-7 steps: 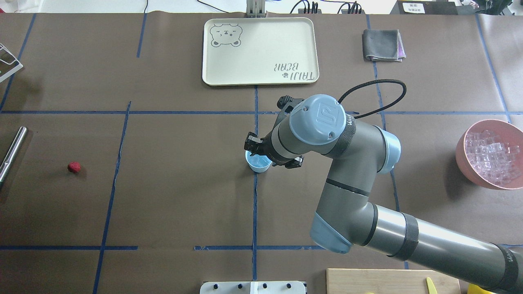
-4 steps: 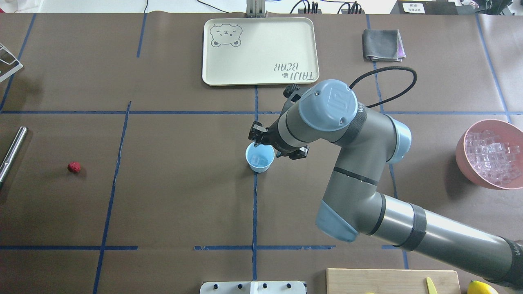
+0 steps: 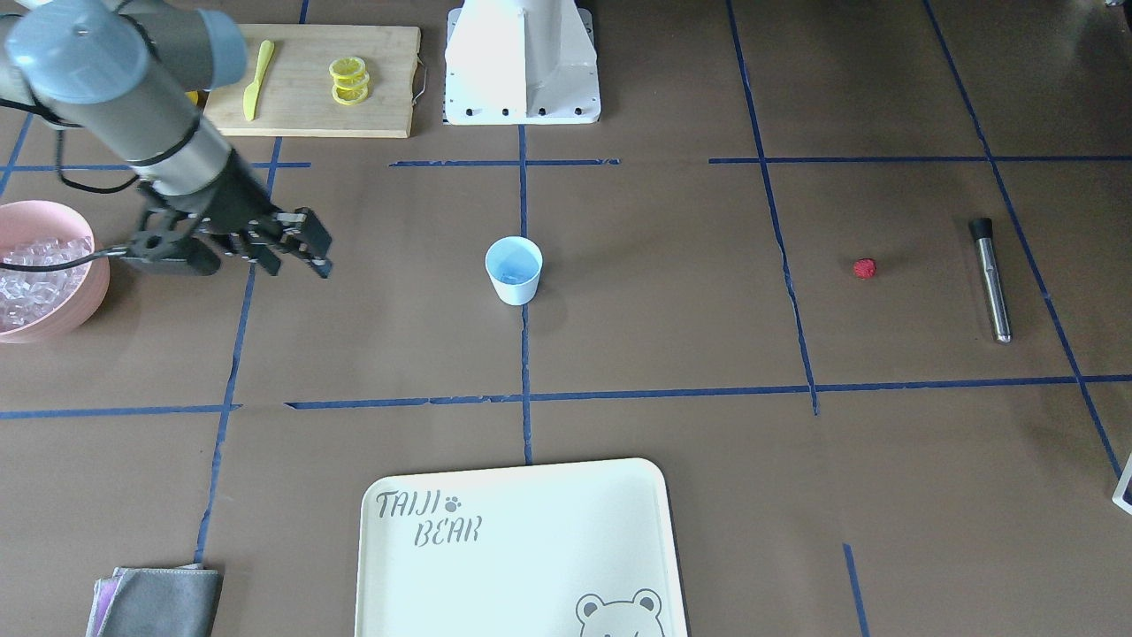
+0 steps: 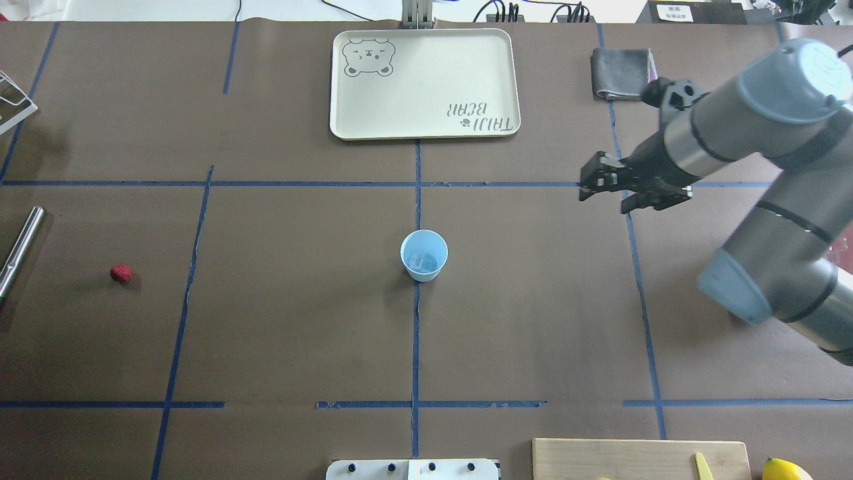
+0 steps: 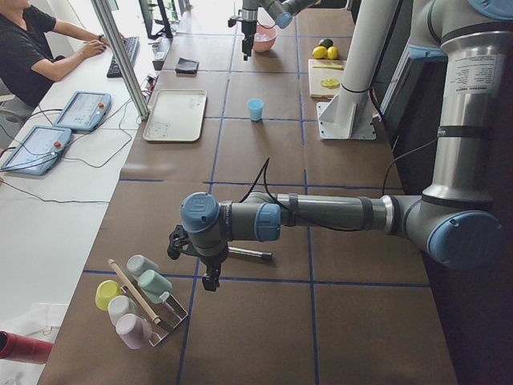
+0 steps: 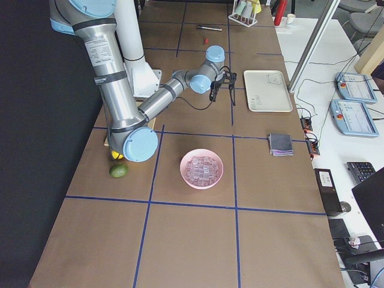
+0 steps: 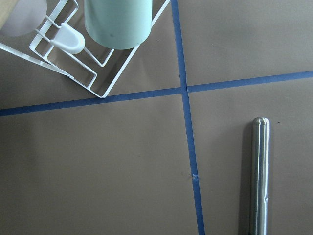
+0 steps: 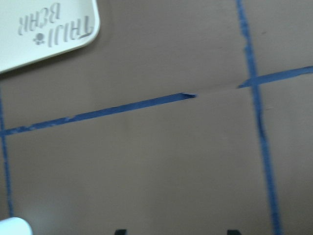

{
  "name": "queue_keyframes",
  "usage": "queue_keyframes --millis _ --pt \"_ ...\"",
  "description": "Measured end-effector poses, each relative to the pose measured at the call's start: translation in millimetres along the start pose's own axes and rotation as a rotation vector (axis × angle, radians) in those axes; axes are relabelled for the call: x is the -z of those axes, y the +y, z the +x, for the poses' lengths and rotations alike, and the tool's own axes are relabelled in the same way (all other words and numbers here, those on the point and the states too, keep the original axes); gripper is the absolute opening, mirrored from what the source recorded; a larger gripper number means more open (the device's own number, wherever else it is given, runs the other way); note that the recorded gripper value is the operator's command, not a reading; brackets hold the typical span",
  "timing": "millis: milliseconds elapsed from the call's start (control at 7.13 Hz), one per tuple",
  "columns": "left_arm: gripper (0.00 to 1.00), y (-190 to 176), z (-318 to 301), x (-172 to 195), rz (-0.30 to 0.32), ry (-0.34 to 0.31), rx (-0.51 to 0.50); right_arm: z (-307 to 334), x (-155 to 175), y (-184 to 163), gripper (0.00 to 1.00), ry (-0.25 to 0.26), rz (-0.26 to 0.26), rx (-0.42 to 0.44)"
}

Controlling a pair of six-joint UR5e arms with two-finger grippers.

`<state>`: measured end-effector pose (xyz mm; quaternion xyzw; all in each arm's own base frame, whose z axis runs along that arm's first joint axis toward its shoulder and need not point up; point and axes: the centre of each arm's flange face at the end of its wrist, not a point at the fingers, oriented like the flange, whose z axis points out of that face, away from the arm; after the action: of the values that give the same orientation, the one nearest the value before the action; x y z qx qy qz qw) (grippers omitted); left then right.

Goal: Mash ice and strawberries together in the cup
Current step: 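Move the open right gripper back to the pink bowl, then grasp a third ice cube from the pink bowl with the right gripper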

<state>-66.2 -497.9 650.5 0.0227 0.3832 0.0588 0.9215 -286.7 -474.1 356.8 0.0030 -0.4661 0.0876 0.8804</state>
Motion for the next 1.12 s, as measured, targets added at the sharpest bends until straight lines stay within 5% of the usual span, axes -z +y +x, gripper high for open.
queue_keyframes --millis 561,1121 --pt "1.0 -0.1 0.4 0.4 0.001 0.0 -0.002 221.8 26.5 -4.1 1.0 0.195 -0.027 0.299" --pt "1.0 -0.2 0.6 0.6 0.001 0.0 -0.001 278.8 1.8 -7.9 0.98 0.254 -0.096 0.338"
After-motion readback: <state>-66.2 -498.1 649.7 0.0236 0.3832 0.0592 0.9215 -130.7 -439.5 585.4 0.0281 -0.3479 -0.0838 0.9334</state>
